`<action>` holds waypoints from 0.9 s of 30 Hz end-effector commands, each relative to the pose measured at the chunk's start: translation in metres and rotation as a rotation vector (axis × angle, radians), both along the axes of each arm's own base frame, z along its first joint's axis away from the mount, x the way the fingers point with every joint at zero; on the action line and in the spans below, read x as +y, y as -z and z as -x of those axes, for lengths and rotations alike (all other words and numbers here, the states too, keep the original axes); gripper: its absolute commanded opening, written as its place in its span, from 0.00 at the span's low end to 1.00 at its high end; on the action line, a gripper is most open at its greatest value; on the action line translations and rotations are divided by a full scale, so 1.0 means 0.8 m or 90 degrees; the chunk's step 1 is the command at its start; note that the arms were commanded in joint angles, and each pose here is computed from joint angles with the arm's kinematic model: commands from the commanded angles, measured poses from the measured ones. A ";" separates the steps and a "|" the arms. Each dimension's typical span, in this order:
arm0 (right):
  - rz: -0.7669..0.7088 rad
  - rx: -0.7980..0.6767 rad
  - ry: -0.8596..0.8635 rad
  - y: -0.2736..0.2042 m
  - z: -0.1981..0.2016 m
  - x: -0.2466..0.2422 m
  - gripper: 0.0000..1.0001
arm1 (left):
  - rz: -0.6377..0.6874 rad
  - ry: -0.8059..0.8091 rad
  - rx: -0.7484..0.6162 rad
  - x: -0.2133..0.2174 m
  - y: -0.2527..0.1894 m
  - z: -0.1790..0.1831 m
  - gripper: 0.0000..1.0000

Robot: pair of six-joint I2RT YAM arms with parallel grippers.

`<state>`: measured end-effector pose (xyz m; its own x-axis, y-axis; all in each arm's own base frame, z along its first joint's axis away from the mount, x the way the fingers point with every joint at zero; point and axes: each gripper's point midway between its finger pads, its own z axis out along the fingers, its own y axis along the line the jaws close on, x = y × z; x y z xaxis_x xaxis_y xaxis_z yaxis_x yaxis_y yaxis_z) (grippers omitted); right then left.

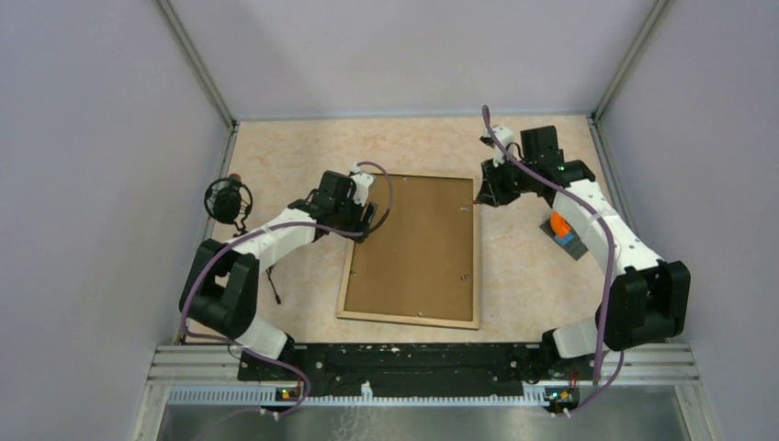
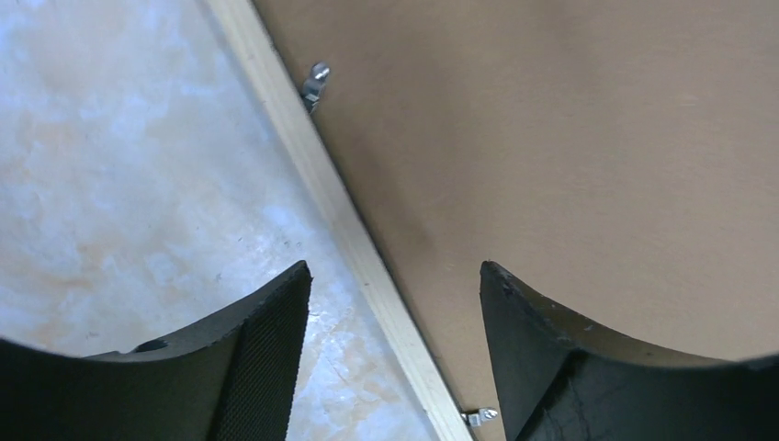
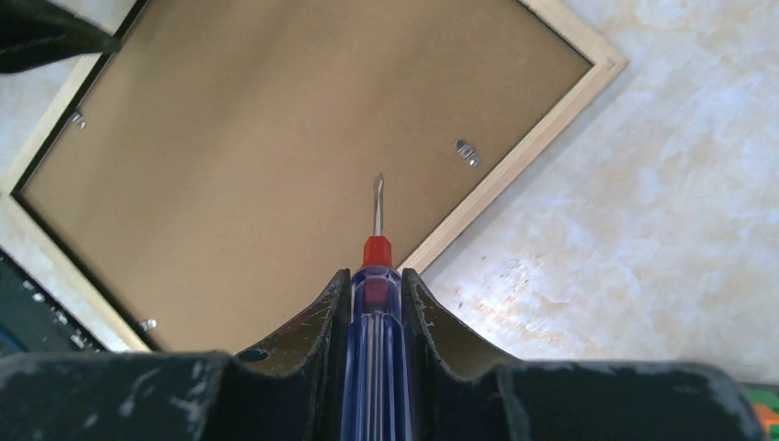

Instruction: Take the photo out of the frame

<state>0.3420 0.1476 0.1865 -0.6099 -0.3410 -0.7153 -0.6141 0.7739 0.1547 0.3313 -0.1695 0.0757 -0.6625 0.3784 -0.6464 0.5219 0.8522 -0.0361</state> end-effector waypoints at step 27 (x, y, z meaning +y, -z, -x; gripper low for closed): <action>-0.070 -0.052 0.037 -0.038 0.039 -0.035 0.00 | -0.077 0.292 0.099 -0.041 0.085 -0.089 0.34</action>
